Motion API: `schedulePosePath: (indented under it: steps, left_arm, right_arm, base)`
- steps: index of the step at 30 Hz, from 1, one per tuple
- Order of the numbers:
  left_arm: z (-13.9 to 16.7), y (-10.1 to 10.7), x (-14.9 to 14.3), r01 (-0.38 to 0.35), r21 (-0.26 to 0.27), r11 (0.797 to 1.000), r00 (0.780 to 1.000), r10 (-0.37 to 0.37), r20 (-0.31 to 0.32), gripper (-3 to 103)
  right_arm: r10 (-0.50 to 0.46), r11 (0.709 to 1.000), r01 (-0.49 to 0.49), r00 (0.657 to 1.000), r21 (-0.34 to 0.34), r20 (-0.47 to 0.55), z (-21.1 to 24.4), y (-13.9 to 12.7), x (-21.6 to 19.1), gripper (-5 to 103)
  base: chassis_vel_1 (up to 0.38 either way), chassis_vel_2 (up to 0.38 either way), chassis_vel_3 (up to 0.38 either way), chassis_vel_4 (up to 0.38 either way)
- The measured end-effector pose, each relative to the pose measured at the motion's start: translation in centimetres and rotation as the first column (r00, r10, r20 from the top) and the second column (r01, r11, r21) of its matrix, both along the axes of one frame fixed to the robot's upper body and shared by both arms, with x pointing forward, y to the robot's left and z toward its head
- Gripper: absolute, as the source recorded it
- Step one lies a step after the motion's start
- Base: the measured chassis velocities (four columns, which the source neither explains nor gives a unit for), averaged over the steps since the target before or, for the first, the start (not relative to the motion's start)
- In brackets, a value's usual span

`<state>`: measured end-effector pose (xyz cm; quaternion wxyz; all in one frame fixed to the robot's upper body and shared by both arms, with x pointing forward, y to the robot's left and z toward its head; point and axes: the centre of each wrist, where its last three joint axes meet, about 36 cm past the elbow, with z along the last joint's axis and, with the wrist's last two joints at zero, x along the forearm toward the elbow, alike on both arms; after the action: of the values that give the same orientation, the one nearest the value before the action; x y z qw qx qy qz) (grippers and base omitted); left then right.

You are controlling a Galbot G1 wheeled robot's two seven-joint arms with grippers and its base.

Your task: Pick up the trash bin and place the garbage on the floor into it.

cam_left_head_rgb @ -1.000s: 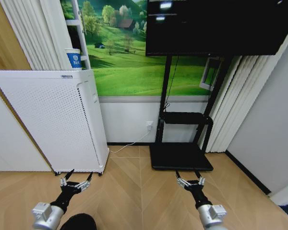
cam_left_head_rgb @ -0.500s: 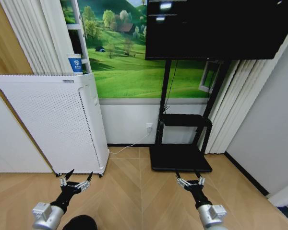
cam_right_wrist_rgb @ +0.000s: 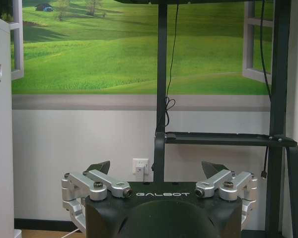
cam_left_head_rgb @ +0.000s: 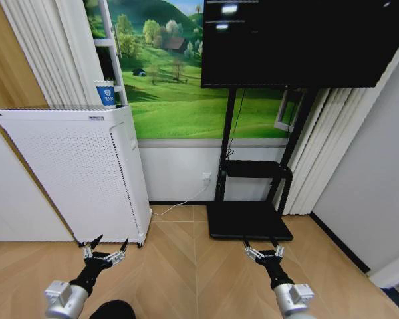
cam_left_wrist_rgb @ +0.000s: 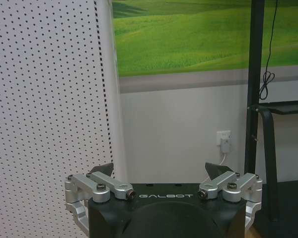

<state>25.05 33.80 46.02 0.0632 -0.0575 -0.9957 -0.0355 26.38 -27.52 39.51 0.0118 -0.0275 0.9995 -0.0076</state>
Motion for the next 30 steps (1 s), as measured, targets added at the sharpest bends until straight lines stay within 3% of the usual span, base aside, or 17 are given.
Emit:
schedulePosePath:
  steps: [30]
  left_arm:
    - [0.0, 0.0, 0.0, 0.0, 0.0, 1.0, 1.0, 0.0, 0.0, 100]
  right_arm:
    - [0.0, 1.0, 0.0, 1.0, 0.0, 0.0, 0.0, 0.0, 0.0, 100]
  base:
    - [0.0, 0.0, 0.0, 0.0]
